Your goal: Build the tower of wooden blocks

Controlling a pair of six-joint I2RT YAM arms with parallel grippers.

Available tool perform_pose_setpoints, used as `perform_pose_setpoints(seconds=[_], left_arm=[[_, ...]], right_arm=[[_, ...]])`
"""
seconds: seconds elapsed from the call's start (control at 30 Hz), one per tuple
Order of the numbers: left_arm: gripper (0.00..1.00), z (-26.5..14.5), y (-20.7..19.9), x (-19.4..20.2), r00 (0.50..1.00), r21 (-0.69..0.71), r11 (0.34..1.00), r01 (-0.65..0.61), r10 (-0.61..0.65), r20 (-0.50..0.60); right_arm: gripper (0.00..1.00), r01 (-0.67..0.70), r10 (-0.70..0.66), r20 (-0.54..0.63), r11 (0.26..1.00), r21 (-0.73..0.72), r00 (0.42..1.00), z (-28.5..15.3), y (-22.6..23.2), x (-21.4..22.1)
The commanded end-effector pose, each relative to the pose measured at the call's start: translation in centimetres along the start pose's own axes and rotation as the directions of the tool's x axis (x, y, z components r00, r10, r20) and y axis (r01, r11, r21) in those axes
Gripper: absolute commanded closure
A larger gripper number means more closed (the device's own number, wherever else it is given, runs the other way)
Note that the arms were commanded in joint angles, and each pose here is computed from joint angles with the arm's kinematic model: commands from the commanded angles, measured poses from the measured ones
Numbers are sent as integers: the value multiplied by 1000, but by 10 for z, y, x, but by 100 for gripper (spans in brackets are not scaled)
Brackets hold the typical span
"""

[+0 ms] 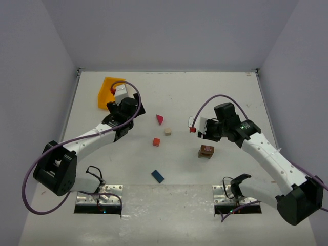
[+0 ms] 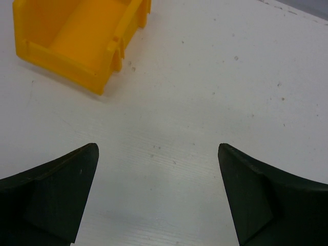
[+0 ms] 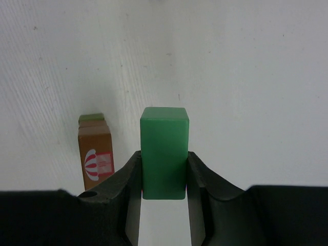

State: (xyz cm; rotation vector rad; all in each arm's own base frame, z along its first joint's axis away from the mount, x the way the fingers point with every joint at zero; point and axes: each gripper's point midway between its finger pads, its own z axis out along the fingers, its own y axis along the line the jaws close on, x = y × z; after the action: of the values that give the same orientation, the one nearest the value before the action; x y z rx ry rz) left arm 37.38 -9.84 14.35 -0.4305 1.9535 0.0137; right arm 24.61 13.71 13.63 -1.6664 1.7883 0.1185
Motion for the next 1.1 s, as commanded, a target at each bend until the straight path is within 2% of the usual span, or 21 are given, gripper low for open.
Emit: perform_pose_setpoints(seconds=[0.0, 0.3, 0.47, 0.63, 1.07], left_arm=[[0, 4, 2, -15, 1000, -49, 999, 10, -9, 24], [0, 2, 7, -11, 1000, -60, 998, 7, -6, 19], [0, 2, 10, -12, 1000, -71, 997, 5, -3, 25], [0, 3, 12, -11, 1000, -81, 997, 4, -1, 30], [0, 4, 10, -8, 1000, -77, 997, -1, 2, 19]], right_arm=[[87, 5, -5, 55, 1000, -8, 998, -15, 1, -7], [88, -82, 93, 67, 984, -160, 993, -7, 13, -1], [88, -115, 124, 45, 980, -160, 991, -16, 8, 2], [87, -102, 114, 53, 977, -188, 992, -25, 23, 4], [84, -97, 110, 54, 976, -195, 993, -13, 43, 19]])
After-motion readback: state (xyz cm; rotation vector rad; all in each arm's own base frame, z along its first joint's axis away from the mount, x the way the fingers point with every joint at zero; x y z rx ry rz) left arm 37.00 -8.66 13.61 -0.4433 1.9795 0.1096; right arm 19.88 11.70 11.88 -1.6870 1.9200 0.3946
